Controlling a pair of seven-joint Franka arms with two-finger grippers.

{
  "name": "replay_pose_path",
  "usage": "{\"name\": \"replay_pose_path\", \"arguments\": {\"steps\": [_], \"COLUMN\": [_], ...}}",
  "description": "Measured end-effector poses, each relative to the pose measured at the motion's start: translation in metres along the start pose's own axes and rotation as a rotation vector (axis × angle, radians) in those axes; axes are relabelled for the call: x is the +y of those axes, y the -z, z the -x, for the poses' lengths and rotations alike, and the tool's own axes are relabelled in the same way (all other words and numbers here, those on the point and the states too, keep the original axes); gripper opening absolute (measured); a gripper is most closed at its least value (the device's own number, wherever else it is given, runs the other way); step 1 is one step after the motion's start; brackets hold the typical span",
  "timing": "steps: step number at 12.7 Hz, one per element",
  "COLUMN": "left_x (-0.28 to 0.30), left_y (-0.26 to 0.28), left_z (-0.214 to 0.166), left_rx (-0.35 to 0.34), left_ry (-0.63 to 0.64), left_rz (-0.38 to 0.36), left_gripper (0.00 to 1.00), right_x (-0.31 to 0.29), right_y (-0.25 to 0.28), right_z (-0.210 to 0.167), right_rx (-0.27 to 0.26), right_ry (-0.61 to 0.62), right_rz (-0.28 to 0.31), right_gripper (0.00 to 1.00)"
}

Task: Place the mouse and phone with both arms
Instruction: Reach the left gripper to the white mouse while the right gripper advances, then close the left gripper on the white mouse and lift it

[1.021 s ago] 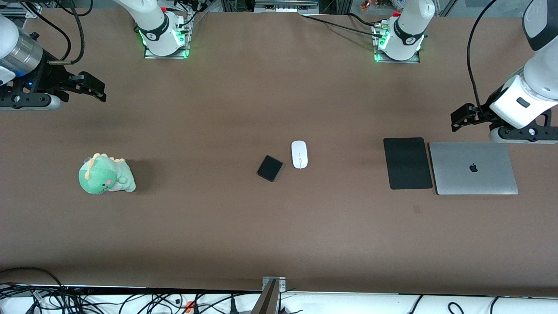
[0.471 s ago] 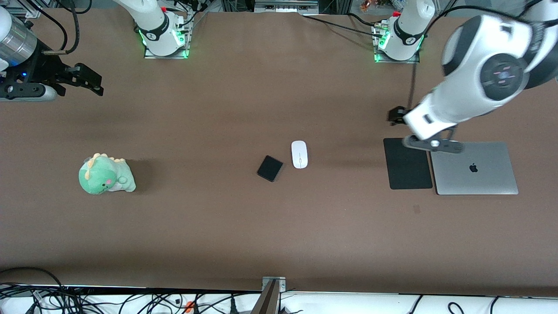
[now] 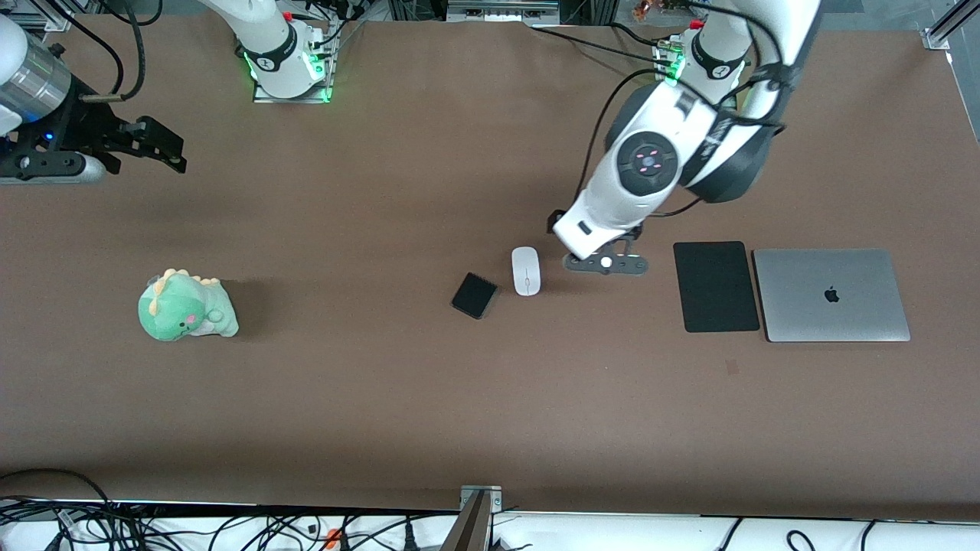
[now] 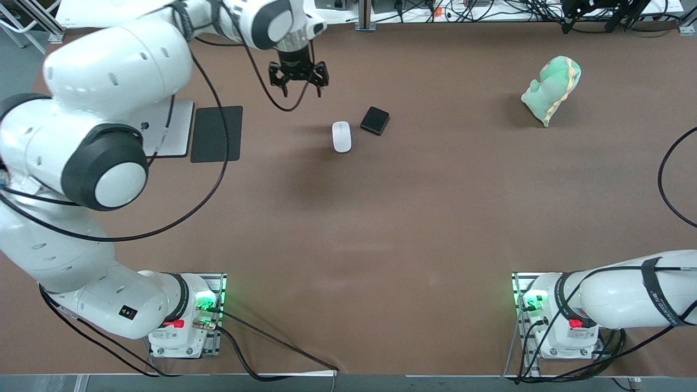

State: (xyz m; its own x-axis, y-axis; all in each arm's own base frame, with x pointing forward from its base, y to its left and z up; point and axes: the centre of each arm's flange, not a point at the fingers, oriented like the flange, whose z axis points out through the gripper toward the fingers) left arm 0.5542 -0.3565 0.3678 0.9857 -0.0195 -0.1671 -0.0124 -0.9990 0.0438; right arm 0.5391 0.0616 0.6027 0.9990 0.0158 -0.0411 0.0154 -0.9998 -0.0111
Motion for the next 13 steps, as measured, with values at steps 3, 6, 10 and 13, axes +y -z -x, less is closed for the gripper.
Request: {"name": "replay_pose_path", "arguments": {"steps": [3, 6, 10, 13], "left_x": [0.012, 0.040, 0.068, 0.071], "left_y": [-0.051, -0.114, -0.188, -0.206], "left_z": [-0.017, -0.011, 0.004, 0.001], "left_rx": [0.041, 0.102, 0.187, 0.215], "left_ry": [0.013, 0.045, 0.082, 0.089], "left_rz": [0.030, 0.040, -0.028, 0.003], "left_gripper": [1.00, 1.00, 1.00, 1.00], "right_x": [-0.006, -0.009, -0.010, -0.012], "right_y": [-0.022, -0.035, -0.036, -0.038], "right_z": [-0.019, -0.027, -0.027, -0.028], "right_rx": [0.000, -0.006, -0.009, -0.014], "right_ry": [-0.001, -0.002, -0.002, 0.002], "right_rz": [-0.012, -0.022, -0.022, -0.021], "right_gripper": [1.00, 1.00, 1.00, 1.00]}}
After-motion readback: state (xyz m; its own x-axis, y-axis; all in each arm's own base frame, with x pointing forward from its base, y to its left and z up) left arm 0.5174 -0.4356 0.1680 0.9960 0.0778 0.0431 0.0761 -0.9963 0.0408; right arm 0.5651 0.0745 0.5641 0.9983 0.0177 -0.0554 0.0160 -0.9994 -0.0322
